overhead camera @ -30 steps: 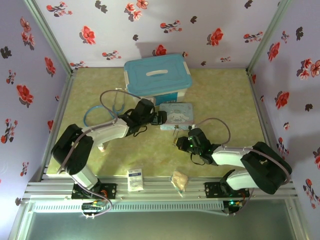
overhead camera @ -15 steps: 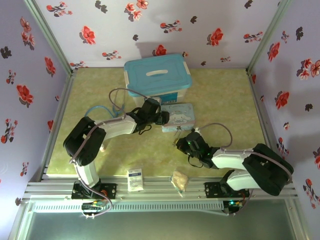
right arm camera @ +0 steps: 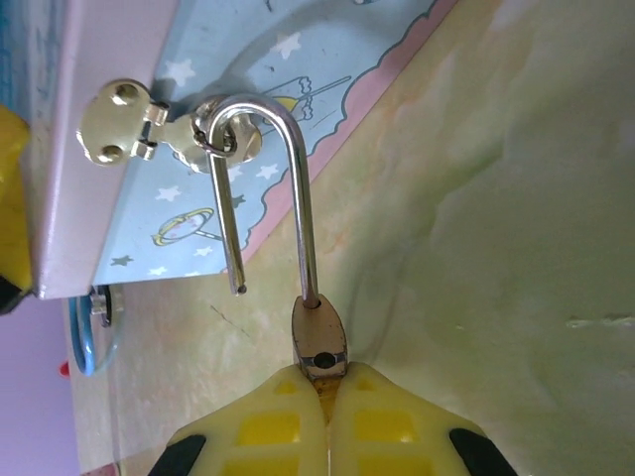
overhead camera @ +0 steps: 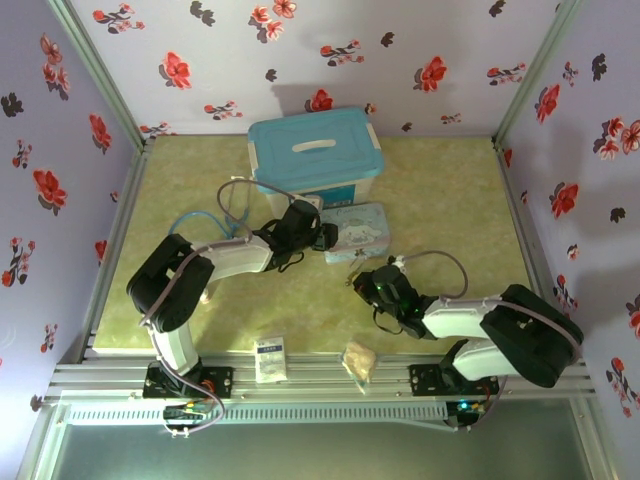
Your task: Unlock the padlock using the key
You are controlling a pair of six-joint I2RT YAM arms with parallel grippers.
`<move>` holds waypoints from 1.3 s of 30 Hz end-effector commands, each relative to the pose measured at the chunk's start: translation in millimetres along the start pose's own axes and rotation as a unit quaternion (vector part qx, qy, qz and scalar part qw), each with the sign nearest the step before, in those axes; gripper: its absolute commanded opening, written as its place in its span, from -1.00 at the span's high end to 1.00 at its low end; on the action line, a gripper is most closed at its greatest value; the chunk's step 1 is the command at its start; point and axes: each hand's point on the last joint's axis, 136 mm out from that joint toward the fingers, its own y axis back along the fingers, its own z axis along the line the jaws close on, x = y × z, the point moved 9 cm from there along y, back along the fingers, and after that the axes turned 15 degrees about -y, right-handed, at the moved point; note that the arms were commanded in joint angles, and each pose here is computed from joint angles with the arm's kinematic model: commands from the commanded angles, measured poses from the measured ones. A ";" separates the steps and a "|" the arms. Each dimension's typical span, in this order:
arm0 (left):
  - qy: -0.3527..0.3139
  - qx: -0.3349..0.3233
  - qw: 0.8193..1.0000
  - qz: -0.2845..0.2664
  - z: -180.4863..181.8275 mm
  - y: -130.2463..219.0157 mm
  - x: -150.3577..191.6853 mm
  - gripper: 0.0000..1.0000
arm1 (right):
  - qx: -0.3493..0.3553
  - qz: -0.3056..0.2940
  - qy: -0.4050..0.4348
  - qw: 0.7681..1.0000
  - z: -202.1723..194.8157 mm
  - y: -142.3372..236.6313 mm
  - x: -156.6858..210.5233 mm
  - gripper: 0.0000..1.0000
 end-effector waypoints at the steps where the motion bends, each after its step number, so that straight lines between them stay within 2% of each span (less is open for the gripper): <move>1: -0.027 -0.039 0.995 0.089 15.1 -10.9 44.5 -0.19 | -0.019 -0.050 -0.047 0.997 -1.0 3.5 -16.6 0.95; 8: -0.034 -0.040 0.994 0.092 16.8 -11.2 48.5 -0.12 | -0.034 -0.051 -0.076 0.995 1.5 -0.1 -18.8 0.95; 12: -0.035 -0.034 0.995 0.092 15.7 -12.8 49.8 -0.02 | -0.043 -0.071 -0.111 0.990 -7.0 0.4 -24.6 0.95; 21: -0.036 -0.034 0.993 0.108 17.6 -18.7 59.8 0.17 | -0.073 -0.063 -0.144 0.985 -8.1 -8.8 -28.0 0.95; 27: -0.036 -0.038 0.992 0.114 19.1 -19.6 64.6 0.18 | -0.079 -0.088 -0.163 0.979 -19.1 -3.2 -36.0 0.95; 30: -0.035 -0.040 0.992 0.116 19.4 -19.6 66.1 0.20 | -0.084 -0.075 -0.171 0.979 -16.5 -5.1 -41.8 0.94; 39: -0.031 -0.044 0.992 0.115 21.4 -17.6 67.1 0.20 | -0.075 -0.085 -0.137 0.984 -5.0 2.7 -47.0 0.94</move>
